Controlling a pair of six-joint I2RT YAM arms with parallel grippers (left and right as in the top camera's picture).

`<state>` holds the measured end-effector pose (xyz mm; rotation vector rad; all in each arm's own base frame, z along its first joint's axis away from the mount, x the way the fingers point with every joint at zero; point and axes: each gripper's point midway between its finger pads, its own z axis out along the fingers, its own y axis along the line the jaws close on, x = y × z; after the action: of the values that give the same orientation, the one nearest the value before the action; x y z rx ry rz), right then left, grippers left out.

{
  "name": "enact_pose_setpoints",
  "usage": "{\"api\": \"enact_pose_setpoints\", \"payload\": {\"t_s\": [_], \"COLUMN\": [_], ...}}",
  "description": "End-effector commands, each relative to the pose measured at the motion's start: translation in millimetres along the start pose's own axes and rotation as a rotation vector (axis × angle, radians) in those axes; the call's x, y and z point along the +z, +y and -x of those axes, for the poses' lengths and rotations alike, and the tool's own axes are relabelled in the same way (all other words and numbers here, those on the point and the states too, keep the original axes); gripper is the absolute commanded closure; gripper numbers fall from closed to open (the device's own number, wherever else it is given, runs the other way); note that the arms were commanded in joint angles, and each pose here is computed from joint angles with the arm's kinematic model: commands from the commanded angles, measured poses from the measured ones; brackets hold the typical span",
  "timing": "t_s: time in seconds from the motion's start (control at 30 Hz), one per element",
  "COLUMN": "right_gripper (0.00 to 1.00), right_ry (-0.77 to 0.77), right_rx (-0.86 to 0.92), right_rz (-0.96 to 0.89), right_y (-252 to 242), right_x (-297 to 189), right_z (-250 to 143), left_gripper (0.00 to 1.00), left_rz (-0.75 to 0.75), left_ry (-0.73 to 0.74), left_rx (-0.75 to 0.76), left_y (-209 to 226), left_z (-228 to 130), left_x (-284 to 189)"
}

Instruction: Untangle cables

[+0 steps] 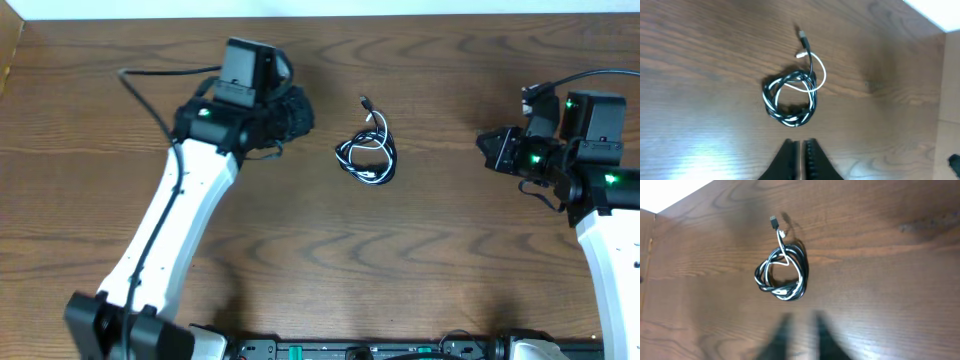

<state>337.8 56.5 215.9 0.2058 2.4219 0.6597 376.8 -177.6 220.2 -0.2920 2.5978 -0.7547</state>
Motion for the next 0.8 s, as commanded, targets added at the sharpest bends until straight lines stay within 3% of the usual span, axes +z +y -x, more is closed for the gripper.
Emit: {"api": "enact_pose_setpoints", "payload": {"t_s": [0.0, 0.03, 0.07, 0.1, 0.13, 0.17, 0.23, 0.27, 0.3, 0.47, 0.77], "right_gripper": [0.04, 0.99, 0.99, 0.98, 0.98, 0.89, 0.04, 0.01, 0.01, 0.05, 0.09], "right_ry": [0.005, 0.009, 0.01, 0.008, 0.006, 0.005, 0.008, 0.013, 0.018, 0.063, 0.132], "right_rx": [-0.011, -0.036, -0.033, -0.027, -0.023, -0.021, -0.02, -0.019, -0.016, 0.004, 0.038], "right_rz": [0.01, 0.003, -0.013, -0.028, -0.041, -0.048, -0.05, -0.051, -0.053, -0.065, -0.083], "right_y": [1.2, -0.6, -3.6, -6.5, -9.0, -10.6, -12.3, -13.4, -14.8, -24.4, -39.8], "right_x": [2.7, 3.7, 4.3, 5.1, 5.9, 7.0, 10.7, 13.3, 15.9, 32.6, 57.8], "right_z": [-0.5, -1.2, -1.7, -1.4, -0.8, 0.0, 0.9, 0.8, 0.6, -3.9, -12.9], "left_gripper": [0.21, 0.51, 0.7, 0.75, 0.75, 0.66, 0.41, 0.31, 0.3, 0.32, 0.36], "left_rz": [0.028, 0.041, 0.05, 0.057, 0.067, 0.076, 0.1, 0.114, 0.124, 0.189, 0.258], "left_ry": [0.045, 0.072, 0.088, 0.1, 0.115, 0.127, 0.158, 0.175, 0.187, 0.255, 0.308], "left_rx": [-0.007, -0.003, -0.002, -0.005, -0.009, -0.018, -0.056, -0.078, -0.094, -0.19, -0.285], "left_y": [2.1, 4.4, 6.7, 9.1, 12.3, 15.4, 23.6, 27.8, 31.3, 55.5, 85.9], "left_z": [-6.5, -11.5, -14.1, -15.8, -18.0, -19.7, -25.7, -29.6, -32.6, -54.5, -77.0], "left_x": [30.8, 43.9, 52.8, 59.6, 68.9, 77.2, 95.8, 106.3, 115.7, 170.8, 214.4]}}
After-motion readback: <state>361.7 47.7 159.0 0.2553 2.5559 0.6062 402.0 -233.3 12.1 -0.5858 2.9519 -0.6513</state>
